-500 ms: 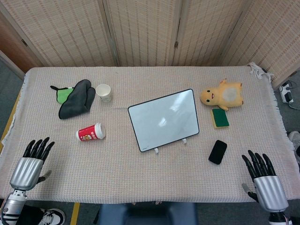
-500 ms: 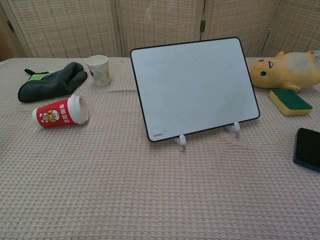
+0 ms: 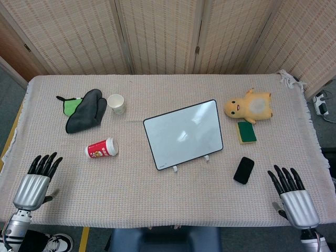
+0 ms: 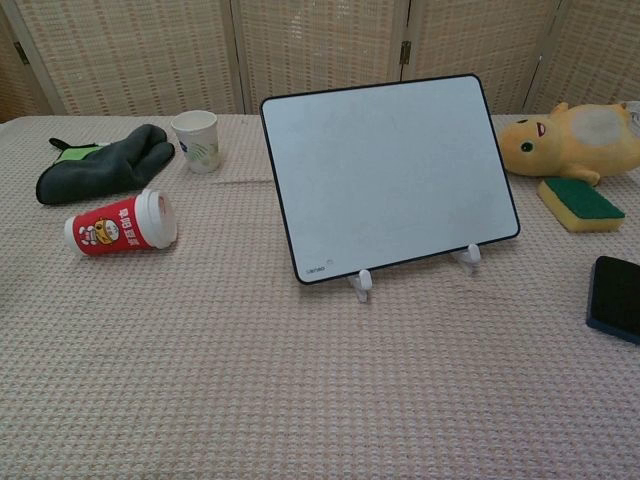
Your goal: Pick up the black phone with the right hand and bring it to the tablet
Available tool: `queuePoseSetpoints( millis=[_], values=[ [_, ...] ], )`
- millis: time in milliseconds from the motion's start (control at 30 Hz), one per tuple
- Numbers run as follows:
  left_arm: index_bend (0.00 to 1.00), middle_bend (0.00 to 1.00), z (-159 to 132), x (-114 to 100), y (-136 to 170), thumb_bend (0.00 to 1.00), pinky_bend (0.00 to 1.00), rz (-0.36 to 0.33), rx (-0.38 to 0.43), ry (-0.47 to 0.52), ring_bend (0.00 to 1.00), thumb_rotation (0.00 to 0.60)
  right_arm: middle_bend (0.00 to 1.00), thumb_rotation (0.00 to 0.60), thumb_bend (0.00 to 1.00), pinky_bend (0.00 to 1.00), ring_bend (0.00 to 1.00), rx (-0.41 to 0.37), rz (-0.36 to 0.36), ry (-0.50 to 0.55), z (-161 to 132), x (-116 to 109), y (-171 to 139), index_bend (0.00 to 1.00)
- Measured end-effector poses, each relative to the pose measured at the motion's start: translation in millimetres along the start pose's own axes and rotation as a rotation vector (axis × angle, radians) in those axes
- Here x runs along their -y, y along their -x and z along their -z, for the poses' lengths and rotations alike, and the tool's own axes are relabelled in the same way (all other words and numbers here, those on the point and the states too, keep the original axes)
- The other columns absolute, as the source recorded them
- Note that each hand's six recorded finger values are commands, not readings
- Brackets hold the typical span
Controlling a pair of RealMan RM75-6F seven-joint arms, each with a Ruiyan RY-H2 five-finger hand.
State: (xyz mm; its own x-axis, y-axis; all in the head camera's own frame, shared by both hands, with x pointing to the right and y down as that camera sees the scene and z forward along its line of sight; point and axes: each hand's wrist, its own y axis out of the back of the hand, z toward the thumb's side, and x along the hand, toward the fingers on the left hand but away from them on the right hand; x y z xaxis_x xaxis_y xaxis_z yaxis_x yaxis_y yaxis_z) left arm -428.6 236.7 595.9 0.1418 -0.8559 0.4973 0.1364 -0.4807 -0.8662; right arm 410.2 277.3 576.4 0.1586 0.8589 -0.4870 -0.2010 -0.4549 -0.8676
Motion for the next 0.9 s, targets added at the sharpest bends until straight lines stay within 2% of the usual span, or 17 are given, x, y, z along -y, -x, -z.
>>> queuePoseSetpoints(
  millis=[133,267,367,633,900],
  values=[
    [0.00,0.00,4,2,-5,0.24,0.00,0.013,-0.010,0.002,0.00,0.600,0.00,0.600,0.25,0.00,0.00,-0.014,-0.010,-0.157,4,-6,8,0.01],
    [0.00,0.00,5,4,-8,0.24,0.00,0.023,-0.017,0.001,0.00,0.600,0.00,0.600,0.25,0.00,0.00,-0.037,-0.032,-0.315,6,-12,23,0.08],
    [0.00,0.00,4,4,-8,0.24,0.00,0.025,-0.018,-0.001,0.00,0.600,0.00,0.600,0.25,0.00,0.00,-0.053,-0.061,-0.406,5,-12,39,0.10],
    [0.00,0.00,6,6,-8,0.24,0.00,0.033,-0.028,0.001,0.00,0.600,0.00,0.600,0.25,0.00,0.00,-0.135,-0.149,-0.497,-17,13,77,0.15],
    [0.00,0.00,7,2,-3,0.24,0.00,0.016,-0.029,0.012,0.00,0.600,0.00,0.600,0.25,0.00,0.00,-0.197,-0.171,-0.528,-41,38,105,0.20]
  ],
)
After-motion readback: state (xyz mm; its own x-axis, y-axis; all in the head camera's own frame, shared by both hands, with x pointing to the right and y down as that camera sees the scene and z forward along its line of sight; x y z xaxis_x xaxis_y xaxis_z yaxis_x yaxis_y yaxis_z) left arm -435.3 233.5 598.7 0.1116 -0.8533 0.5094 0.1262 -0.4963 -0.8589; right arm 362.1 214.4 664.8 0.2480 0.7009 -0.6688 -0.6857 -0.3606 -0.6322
